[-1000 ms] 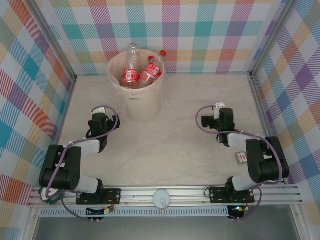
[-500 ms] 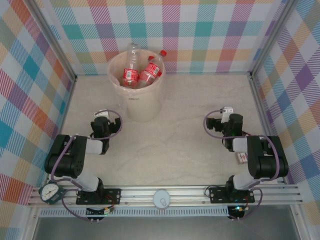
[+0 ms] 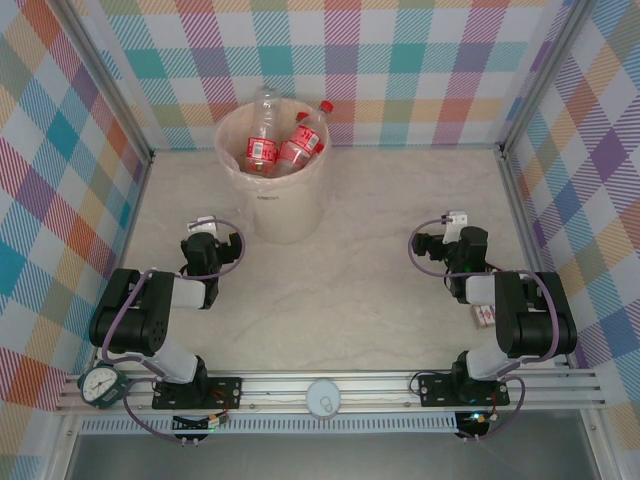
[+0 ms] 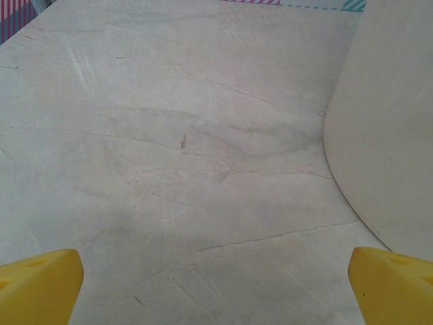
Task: Put the plastic bottles in the bin
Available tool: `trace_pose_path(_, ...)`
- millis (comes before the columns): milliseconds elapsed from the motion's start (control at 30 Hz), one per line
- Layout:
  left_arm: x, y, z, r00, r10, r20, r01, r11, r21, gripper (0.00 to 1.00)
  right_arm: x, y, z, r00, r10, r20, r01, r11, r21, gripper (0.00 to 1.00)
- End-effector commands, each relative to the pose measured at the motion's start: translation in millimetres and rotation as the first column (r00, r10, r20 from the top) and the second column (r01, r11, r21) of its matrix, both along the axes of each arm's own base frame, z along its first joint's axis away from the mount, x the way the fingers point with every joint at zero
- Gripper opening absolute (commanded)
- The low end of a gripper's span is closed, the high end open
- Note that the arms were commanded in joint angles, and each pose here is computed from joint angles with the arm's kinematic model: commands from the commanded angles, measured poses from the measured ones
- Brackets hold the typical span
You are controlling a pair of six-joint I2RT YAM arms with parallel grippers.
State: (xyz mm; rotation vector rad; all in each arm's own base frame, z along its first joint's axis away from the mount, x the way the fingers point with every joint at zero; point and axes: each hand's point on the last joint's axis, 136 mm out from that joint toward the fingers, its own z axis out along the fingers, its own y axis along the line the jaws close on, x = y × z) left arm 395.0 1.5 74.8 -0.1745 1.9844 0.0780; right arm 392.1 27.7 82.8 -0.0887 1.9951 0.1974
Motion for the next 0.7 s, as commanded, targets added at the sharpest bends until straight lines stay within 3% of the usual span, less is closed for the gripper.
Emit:
trace_pose_path(0, 3.3, -2.9, 8.0, 0.999, -0.02, 0.039, 0.02, 1.0, 0.006, 1.0, 3.6, 3.3, 9.3, 0.999, 0.016, 0.038, -0.016, 1.0, 0.022, 0.99)
trace_pose_path(667, 3.8, -2.8, 8.4, 0.999, -0.02, 0.039, 0.02, 1.0, 0.006, 1.0, 4.2, 1.3, 8.1, 0.999, 0.002, 0.032, -0.003, 1.0, 0.019, 0.99)
